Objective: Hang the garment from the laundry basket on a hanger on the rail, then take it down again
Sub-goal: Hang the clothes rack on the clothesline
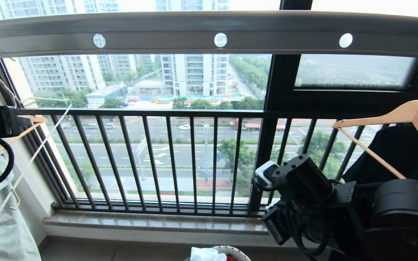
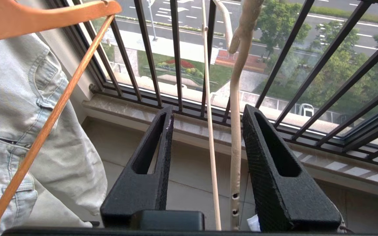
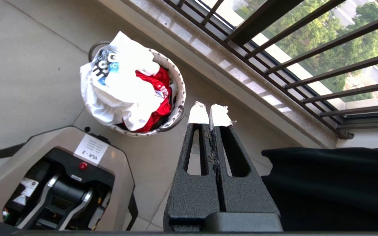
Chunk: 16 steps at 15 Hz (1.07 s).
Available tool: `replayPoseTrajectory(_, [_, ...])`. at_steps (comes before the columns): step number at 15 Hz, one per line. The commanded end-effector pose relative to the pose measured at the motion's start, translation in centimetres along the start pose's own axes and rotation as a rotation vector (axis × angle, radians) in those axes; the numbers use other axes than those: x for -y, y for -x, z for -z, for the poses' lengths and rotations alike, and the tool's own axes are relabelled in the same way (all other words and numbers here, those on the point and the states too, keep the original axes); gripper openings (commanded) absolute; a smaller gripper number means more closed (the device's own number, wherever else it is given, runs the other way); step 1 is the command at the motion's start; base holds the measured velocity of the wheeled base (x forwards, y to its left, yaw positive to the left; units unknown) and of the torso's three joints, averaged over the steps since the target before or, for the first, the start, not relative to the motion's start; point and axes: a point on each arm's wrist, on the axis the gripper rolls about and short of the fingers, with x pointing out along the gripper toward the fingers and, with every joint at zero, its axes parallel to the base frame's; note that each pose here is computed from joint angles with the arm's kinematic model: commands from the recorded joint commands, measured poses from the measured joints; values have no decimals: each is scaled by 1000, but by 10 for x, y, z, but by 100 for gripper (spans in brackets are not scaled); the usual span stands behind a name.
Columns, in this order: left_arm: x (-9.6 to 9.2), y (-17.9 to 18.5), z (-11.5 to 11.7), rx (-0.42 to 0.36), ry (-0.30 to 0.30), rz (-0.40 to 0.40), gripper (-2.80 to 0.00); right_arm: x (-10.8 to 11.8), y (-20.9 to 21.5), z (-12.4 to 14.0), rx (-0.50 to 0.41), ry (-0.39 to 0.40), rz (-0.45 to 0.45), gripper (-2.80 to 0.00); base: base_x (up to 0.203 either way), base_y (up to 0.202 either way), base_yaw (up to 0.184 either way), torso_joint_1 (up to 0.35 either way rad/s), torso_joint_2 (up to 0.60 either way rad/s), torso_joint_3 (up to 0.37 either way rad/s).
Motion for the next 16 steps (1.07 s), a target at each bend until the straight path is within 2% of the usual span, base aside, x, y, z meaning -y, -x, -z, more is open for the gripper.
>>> replayPoseTrajectory(1, [0, 8, -3, 20, -2, 0, 0, 0, 0, 0, -1, 1, 2, -280, 0, 0, 0, 0, 0, 0])
replayPoseTrajectory(4, [2, 34, -7, 60, -15, 2, 0, 0, 0, 0, 1, 0, 2, -280, 0, 0, 0, 0, 0, 0])
replayPoseTrajectory(7, [4, 67, -7, 8, -58, 5, 0, 0, 0, 0, 1, 2, 2, -280, 0, 0, 0, 0, 0, 0])
replayPoseTrajectory(11, [5, 82, -11, 32, -61, 7, 0, 0, 1, 0, 3, 1, 1, -280, 0, 0, 0, 0, 0, 0])
replayPoseTrajectory(12, [6, 86, -11, 42, -63, 10, -280, 1, 1, 0, 3, 0, 2, -280, 0, 0, 0, 0, 0, 0])
replayPoseTrajectory(16, [9, 98, -10, 61, -71, 30, -280, 0, 1, 0, 3, 0, 3, -280, 0, 0, 0, 0, 0, 0])
